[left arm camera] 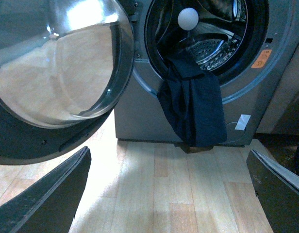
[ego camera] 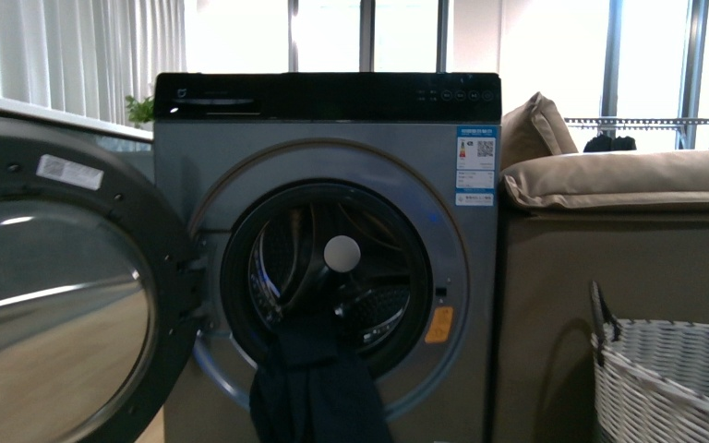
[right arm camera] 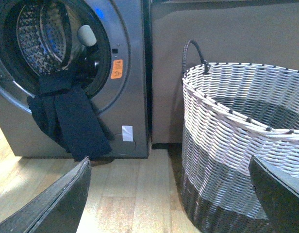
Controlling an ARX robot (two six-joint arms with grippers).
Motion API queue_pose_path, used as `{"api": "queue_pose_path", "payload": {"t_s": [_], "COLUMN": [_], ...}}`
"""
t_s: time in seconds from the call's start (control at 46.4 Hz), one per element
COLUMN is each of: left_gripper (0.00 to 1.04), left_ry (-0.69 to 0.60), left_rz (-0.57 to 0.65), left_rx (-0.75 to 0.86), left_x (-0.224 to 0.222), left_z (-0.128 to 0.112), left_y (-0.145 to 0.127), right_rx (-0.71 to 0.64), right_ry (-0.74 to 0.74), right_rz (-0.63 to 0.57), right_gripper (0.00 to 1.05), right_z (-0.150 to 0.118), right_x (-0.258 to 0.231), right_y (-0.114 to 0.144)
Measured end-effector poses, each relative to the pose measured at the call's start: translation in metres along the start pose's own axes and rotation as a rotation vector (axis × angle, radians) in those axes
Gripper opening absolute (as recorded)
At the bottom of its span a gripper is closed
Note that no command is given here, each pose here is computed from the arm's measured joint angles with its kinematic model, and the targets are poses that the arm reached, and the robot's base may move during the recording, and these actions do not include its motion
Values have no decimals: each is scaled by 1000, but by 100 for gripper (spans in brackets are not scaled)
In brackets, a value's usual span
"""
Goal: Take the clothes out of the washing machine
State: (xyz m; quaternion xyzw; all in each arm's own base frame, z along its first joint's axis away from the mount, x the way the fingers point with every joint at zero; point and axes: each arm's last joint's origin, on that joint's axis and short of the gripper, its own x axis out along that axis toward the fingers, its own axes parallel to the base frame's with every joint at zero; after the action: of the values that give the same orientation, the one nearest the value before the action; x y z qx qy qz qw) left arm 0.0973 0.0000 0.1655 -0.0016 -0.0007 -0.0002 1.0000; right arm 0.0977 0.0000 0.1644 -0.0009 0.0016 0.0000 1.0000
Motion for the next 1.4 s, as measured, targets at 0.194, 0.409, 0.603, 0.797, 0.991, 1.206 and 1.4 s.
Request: {"api": "queue_pose_path", "payload": {"t_s": [0.194,0.409,0.603,0.797,0.991,1.206,1.4], "left_gripper": [98,98,98,98,98,98,98], "left_ry": [0,1,0,0,-1,0,-5], "left_rz": [0,-1,0,0,0,0,-19], "left_rx": [0,0,0,0,0,0,-11], "left_x": [0,0,0,0,0,0,0], "left_z": [0,0,0,0,0,0,1], "left_y": [0,0,0,0,0,0,0], "right_rx": [0,0,0,0,0,0,0], "right_ry": [0,0,0,0,0,0,0], "right_rz": [-2,-1,-2,-1,-1,-1,-1], "right_gripper": [97,97,97,97,97,97,97], "right_z": [0,0,0,0,0,0,0], "right_x": [0,0,0,0,0,0,0], "right_y": [0,0,0,0,0,0,0]}}
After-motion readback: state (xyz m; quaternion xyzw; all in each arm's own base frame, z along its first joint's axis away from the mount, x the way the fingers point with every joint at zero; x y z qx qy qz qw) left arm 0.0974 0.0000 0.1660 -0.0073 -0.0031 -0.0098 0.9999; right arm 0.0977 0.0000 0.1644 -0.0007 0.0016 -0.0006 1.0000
